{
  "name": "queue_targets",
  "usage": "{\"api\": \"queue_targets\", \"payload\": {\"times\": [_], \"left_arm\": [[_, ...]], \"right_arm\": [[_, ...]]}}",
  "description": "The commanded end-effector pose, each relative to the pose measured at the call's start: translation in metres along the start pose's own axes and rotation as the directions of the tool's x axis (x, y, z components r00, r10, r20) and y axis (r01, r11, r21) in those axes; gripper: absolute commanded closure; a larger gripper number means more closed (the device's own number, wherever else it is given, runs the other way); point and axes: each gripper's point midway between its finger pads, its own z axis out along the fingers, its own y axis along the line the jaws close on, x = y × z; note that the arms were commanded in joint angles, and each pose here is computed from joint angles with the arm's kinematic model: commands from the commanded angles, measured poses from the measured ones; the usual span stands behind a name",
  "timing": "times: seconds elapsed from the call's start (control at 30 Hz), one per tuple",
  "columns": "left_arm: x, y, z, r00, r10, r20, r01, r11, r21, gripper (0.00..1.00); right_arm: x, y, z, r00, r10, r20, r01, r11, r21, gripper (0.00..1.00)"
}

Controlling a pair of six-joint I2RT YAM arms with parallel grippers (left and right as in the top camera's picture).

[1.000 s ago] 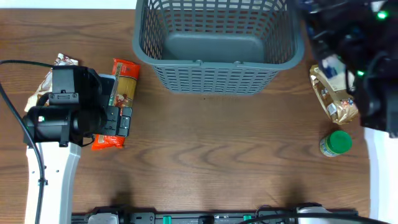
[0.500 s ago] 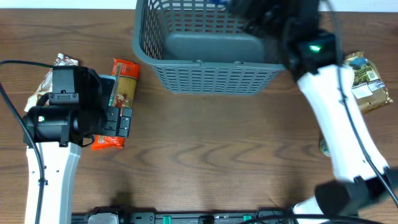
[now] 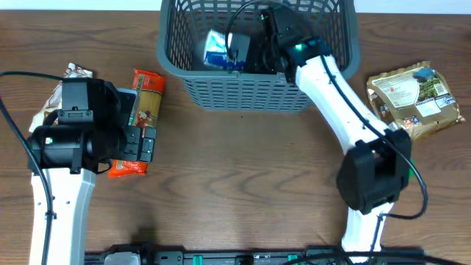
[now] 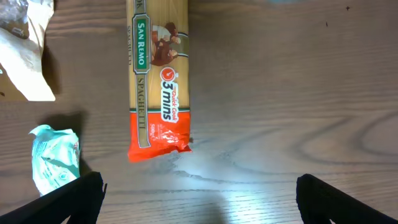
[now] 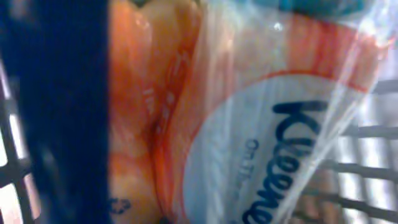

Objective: Pack container
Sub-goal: 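Lift the Kleenex pack with right gripper and drop it into basket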

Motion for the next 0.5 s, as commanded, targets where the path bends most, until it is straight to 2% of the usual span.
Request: {"api": "queue_targets", "payload": {"times": [0.0, 0.07, 0.13, 0.23, 0.27, 0.3, 0.33, 0.43, 0.47], "left_arm": [[-0.005, 0.001, -0.005, 1.0, 0.012, 0.015, -0.012, 1.0, -0.012, 0.02], [-0.005, 0.001, -0.005, 1.0, 0.012, 0.015, -0.012, 1.0, -0.012, 0.02], [-0.005, 0.001, -0.005, 1.0, 0.012, 0.015, -0.012, 1.0, -0.012, 0.02], [-0.004, 0.001, -0.005, 1.0, 0.012, 0.015, -0.012, 1.0, -0.012, 0.01], [-0.005, 0.001, -0.005, 1.0, 0.012, 0.015, -0.012, 1.0, -0.012, 0.01], [-0.004, 0.001, -0.005, 1.0, 0.012, 0.015, -0.012, 1.0, -0.012, 0.01], [-0.005, 0.001, -0.005, 1.0, 0.012, 0.015, -0.012, 1.0, -0.012, 0.01], [-0.005, 0.001, -0.005, 1.0, 0.012, 0.015, -0.012, 1.0, -0.012, 0.01], [-0.005, 0.001, -0.005, 1.0, 0.012, 0.015, -0.012, 1.0, -0.012, 0.01]], "right_arm": [[0.002, -0.001, 0.003, 1.0, 0.005, 0.001, -0.005, 1.0, -0.012, 0.99], [0.003, -0.001, 0.003, 1.0, 0.007, -0.001, -0.007, 1.0, -0.014, 0.98], [0.0, -0.003, -0.001, 1.0, 0.005, 0.005, -0.005, 1.0, -0.007, 0.87], [-0.006, -0.007, -0.012, 1.0, 0.014, 0.022, -0.014, 1.0, 0.016, 0.77], [-0.009, -0.009, -0.018, 0.999, 0.014, 0.031, -0.015, 1.0, 0.027, 0.6], [-0.013, -0.012, -0.024, 0.999, 0.01, 0.041, -0.012, 0.999, 0.04, 0.33], [-0.017, -0.015, -0.032, 0.999, 0.005, 0.054, -0.008, 0.998, 0.056, 0.3], [-0.028, -0.023, -0.055, 0.996, 0.005, 0.089, -0.014, 0.995, 0.102, 0.35], [-0.031, -0.027, -0.063, 0.994, 0.021, 0.103, -0.033, 0.992, 0.121, 0.33]]}}
